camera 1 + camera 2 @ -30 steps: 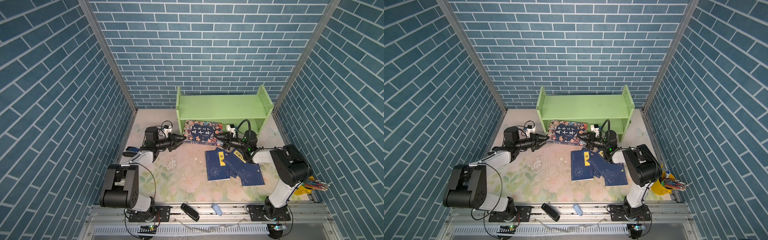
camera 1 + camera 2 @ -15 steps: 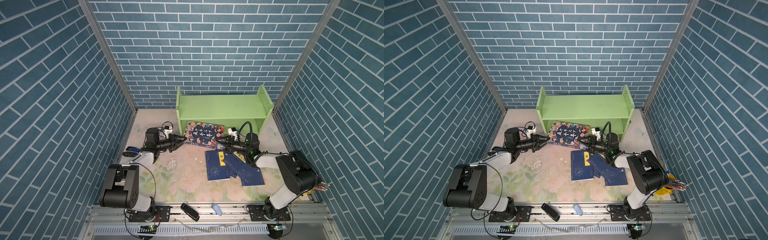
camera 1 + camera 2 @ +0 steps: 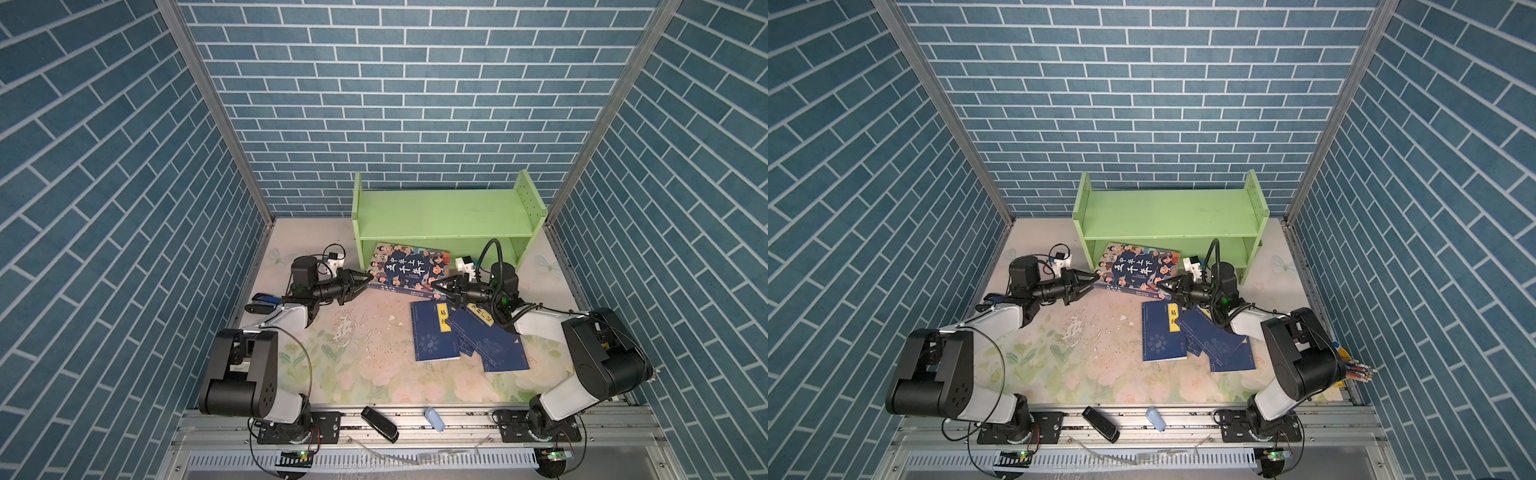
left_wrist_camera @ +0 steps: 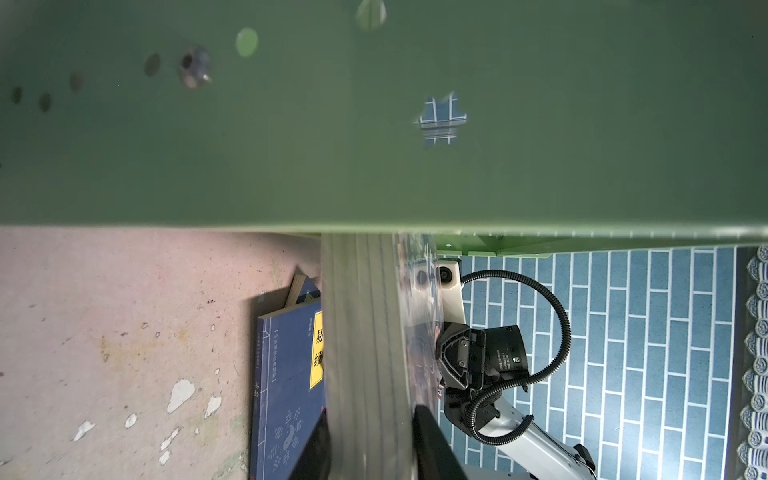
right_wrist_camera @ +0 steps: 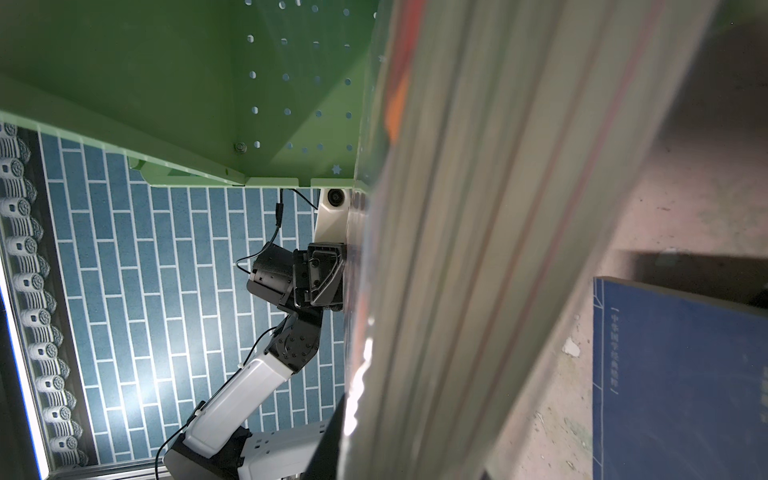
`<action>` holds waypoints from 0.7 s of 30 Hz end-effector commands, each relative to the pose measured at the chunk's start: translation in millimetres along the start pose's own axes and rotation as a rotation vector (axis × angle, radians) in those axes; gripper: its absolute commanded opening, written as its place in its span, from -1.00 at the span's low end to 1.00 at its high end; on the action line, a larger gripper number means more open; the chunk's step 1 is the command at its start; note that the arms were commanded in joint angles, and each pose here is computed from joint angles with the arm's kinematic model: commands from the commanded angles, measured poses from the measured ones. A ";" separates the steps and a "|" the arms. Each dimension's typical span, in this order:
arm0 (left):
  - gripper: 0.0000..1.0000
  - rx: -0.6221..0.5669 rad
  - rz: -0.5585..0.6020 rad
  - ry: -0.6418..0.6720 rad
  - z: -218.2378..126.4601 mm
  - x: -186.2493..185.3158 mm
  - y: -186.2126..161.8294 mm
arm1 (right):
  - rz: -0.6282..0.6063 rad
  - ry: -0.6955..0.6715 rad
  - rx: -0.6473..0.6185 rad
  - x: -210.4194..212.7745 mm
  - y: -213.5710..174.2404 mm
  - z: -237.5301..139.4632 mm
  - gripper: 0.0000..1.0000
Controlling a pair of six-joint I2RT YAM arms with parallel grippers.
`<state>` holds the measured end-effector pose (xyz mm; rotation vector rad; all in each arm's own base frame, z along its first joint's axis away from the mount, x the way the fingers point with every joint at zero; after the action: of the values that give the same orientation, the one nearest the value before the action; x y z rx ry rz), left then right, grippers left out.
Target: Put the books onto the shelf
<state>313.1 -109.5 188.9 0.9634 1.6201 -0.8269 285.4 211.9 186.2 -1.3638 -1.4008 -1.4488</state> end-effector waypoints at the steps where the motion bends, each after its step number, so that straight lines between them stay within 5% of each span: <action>1: -1.00 -0.046 0.117 -0.026 -5.6 -12.6 0.7 | -0.216 0.071 -0.057 31.1 19.3 1.6 -0.76; 21: -1.00 -0.076 0.171 -0.054 -1.8 -29.7 15.0 | -0.197 0.040 -0.116 16.7 33.4 0.5 0.02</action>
<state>317.5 -106.5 188.5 0.9430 1.6322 -0.7832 308.2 214.6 180.7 -1.3888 -1.4250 -1.4956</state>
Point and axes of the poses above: each gripper's point midway between its finger pads, its own z axis out along the fingers, its own x axis along the line the jaws close on, y = z × x, the point moved 7 cm from there along -z, back along the fingers, and after that the axes turned 9 degrees about -z, right-handed, at the moved point
